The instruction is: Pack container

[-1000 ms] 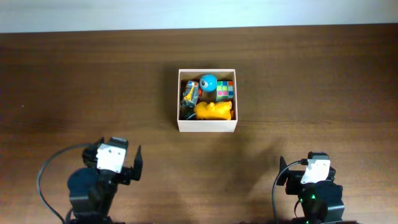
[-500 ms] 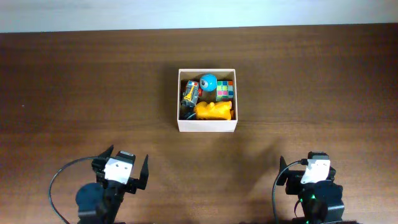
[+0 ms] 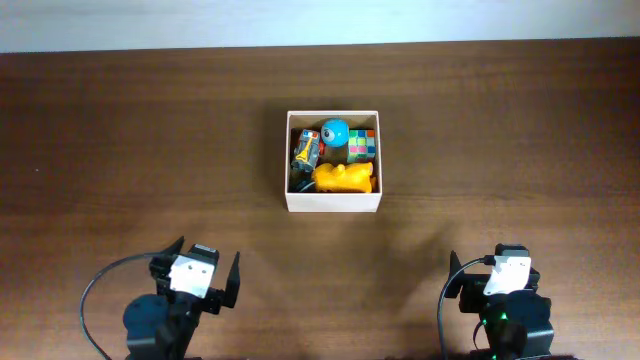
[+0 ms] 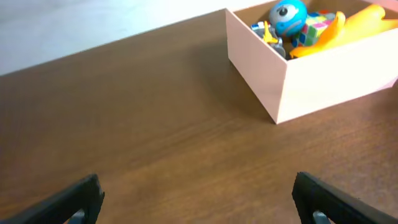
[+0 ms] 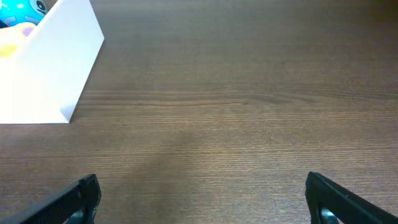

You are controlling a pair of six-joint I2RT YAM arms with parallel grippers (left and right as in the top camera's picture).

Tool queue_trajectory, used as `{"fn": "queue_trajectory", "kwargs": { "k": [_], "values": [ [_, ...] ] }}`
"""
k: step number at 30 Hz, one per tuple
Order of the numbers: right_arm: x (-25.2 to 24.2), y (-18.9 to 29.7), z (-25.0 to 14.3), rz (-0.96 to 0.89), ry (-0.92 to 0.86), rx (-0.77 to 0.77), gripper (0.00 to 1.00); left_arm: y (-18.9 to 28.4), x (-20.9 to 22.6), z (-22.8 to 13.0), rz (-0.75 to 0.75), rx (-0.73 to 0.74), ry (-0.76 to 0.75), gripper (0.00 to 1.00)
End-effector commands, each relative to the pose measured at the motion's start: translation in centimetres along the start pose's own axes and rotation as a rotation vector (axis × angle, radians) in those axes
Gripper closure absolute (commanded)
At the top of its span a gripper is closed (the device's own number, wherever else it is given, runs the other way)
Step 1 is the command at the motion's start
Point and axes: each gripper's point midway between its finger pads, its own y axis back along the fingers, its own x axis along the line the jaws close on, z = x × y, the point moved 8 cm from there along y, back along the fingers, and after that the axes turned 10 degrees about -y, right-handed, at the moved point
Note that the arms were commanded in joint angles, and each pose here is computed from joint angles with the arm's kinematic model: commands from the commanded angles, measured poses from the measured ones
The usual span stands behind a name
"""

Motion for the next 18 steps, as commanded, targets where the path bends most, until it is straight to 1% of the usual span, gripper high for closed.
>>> {"fn": "queue_trajectory", "kwargs": {
  "k": [1, 12, 18],
  "values": [
    [-0.1, 0.0, 0.0, -0.004, 0.003, -0.006, 0.01, -0.1, -0.3, -0.5, -0.019, 0.011, 0.001, 0.01],
    [-0.1, 0.0, 0.0, -0.004, 0.003, -0.006, 0.01, 0.0, -1.0, -1.8, -0.058, 0.095, 0.026, 0.01],
    [-0.1, 0.0, 0.0, -0.004, 0.003, -0.006, 0.01, 0.1, -1.0, -2.0, -0.061, 0.101, 0.028, 0.01]
  ]
}}
